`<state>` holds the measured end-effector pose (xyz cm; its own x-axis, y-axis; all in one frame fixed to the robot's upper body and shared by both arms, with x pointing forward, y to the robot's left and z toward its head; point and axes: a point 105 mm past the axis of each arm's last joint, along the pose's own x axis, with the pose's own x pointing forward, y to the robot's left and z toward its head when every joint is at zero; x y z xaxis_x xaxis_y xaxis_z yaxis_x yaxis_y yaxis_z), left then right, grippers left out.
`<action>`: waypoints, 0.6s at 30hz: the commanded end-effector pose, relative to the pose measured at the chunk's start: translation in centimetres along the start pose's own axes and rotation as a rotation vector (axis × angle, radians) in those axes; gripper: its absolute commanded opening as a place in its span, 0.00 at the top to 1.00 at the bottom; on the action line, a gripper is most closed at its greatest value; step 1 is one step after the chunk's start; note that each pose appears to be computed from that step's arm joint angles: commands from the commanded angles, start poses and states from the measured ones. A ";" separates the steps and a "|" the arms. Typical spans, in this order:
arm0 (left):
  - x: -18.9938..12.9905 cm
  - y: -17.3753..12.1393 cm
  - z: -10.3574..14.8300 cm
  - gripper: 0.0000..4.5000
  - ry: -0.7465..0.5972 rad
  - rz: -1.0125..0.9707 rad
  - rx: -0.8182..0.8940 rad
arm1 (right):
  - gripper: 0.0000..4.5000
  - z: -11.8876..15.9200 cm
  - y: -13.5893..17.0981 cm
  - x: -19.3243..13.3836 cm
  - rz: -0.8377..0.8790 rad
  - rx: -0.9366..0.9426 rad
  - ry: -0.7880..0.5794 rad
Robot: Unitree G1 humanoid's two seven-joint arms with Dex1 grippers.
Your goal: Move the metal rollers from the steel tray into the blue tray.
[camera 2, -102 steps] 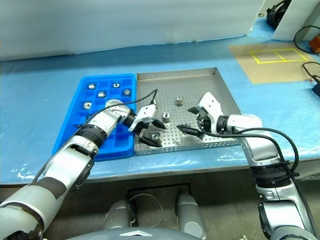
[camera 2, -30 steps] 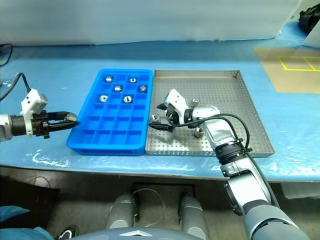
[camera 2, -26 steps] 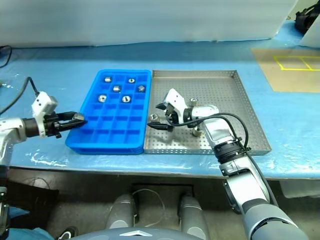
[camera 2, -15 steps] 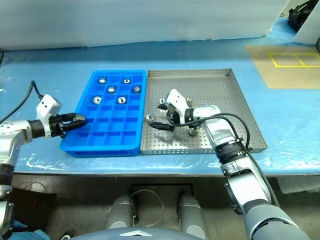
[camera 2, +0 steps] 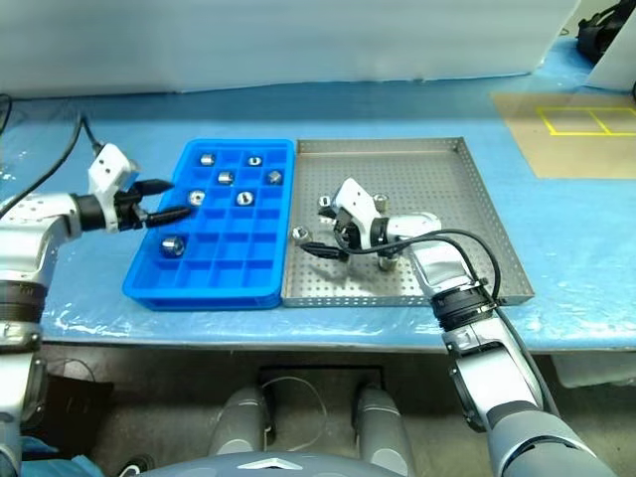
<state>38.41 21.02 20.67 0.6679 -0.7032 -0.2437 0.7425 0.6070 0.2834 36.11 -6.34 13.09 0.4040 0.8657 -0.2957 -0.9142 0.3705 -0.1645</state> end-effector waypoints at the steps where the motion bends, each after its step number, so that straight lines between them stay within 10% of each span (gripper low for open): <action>1: 2.9 -1.2 5.0 0.15 -0.123 -0.112 0.089 | 0.00 2.1 -0.5 -1.0 -0.042 -0.023 -0.073; 18: 14.7 -9.2 0.9 0.15 0.079 -0.452 0.163 | 0.00 1.6 -1.3 -9.3 -0.349 0.060 -0.088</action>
<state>41.24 5.45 14.43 0.2925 -0.8478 -0.4423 0.9512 0.2101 0.2262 34.11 -14.09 15.88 0.6723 0.7144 -0.1940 -0.7400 0.6554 -0.1508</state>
